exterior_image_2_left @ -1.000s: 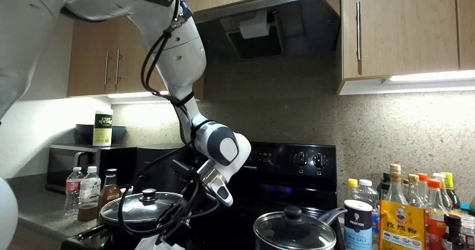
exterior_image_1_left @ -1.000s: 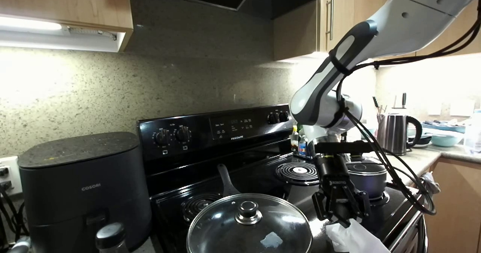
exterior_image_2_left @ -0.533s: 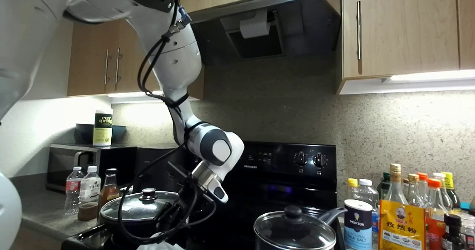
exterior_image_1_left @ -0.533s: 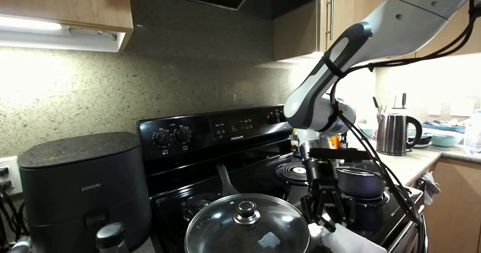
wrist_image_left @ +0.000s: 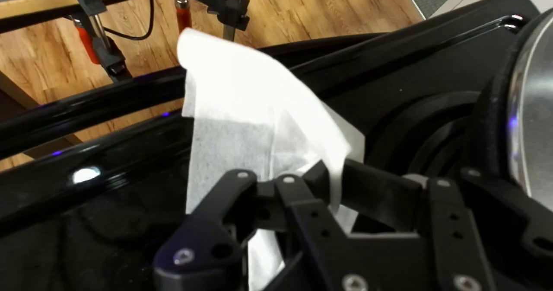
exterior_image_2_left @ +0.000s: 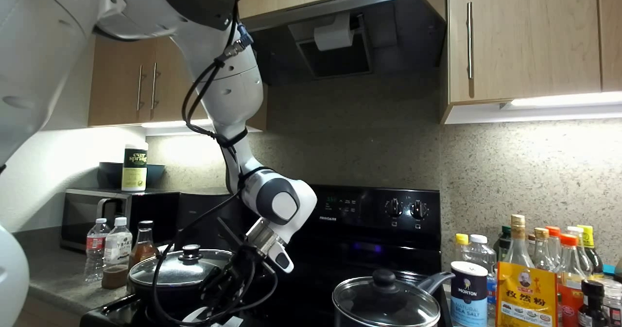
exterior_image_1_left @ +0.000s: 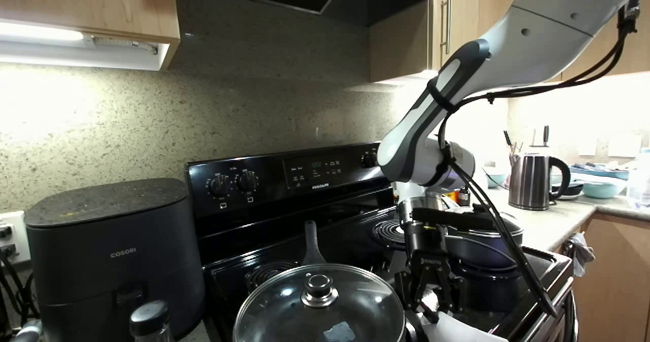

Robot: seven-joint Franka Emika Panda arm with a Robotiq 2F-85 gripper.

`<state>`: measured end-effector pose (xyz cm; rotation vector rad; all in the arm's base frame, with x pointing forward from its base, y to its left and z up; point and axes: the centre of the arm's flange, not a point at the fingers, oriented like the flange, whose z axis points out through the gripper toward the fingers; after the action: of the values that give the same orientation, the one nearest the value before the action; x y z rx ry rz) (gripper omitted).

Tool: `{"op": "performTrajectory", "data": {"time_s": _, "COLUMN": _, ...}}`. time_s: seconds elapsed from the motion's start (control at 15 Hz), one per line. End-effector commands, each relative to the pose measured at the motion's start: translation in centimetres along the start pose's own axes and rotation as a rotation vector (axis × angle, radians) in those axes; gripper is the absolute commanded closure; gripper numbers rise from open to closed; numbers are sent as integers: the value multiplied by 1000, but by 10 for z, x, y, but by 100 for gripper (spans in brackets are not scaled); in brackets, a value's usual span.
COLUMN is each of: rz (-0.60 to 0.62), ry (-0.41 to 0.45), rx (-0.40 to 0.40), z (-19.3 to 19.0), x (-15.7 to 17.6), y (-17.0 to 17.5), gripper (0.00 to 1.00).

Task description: Use the napkin to wipe the stove

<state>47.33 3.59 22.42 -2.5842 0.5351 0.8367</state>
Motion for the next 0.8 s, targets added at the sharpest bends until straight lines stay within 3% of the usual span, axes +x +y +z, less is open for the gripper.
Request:
{"op": "performTrajectory", "data": {"time_s": 0.0, "rz": 29, "ry": -12, "rx": 33, "z": 16, "x": 24, "y": 11, "gripper": 100}}
{"op": "performTrajectory", "data": {"time_s": 0.27, "rz": 66, "ry": -14, "rx": 10, "z": 28, "x": 45, "y": 21, "gripper": 100}}
{"op": "performTrajectory", "data": {"time_s": 0.4, "rz": 81, "ry": 23, "rx": 0, "z": 25, "x": 48, "y": 22, "gripper": 100}}
{"op": "performTrajectory", "data": {"time_s": 0.53, "rz": 127, "ry": 122, "rx": -31, "z": 21, "x": 56, "y": 29, "gripper": 100}}
{"op": "performTrajectory", "data": {"time_s": 0.73, "rz": 213, "ry": 222, "rx": -14, "z": 4, "x": 73, "y": 36, "gripper": 100}}
